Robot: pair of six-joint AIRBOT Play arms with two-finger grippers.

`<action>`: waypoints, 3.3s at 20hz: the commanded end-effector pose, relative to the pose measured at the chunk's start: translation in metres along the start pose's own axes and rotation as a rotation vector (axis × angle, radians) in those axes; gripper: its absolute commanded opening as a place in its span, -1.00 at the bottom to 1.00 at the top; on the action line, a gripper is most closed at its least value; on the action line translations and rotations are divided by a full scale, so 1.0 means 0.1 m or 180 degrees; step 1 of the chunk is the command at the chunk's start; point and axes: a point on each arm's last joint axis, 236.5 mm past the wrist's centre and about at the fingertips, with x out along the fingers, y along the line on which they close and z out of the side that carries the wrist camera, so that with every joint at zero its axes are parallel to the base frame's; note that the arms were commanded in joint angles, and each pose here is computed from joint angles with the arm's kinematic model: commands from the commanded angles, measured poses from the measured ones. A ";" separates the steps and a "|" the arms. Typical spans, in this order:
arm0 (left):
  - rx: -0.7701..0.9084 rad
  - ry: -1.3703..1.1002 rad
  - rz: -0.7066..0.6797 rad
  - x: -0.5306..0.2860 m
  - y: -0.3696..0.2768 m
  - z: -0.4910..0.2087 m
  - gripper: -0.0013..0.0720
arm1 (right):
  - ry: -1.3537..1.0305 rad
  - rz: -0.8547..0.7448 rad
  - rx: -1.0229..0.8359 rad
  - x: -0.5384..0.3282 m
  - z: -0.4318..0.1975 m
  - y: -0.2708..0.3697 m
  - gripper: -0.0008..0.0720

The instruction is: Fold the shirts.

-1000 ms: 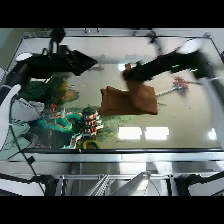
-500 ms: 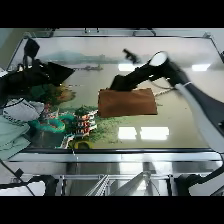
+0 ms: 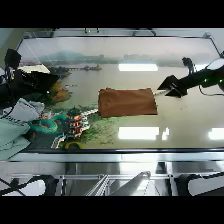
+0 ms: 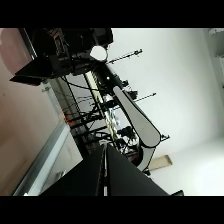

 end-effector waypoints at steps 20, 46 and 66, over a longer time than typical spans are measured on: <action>-0.0024 -0.0039 0.0018 -0.02 0.01 -0.01 -0.93 | -0.1473 -0.0018 0.0895 -0.97 0.85 -0.73 -0.93; -0.0129 -0.0070 0.0055 -0.02 0.04 0.02 -0.93 | -0.1192 -0.0459 0.4048 -2.77 -2.48 -2.68 0.78; 0.0287 0.0390 0.1716 0.00 0.39 -1.43 -0.90 | -0.1474 0.0040 -0.0610 -0.82 -1.45 1.02 -0.92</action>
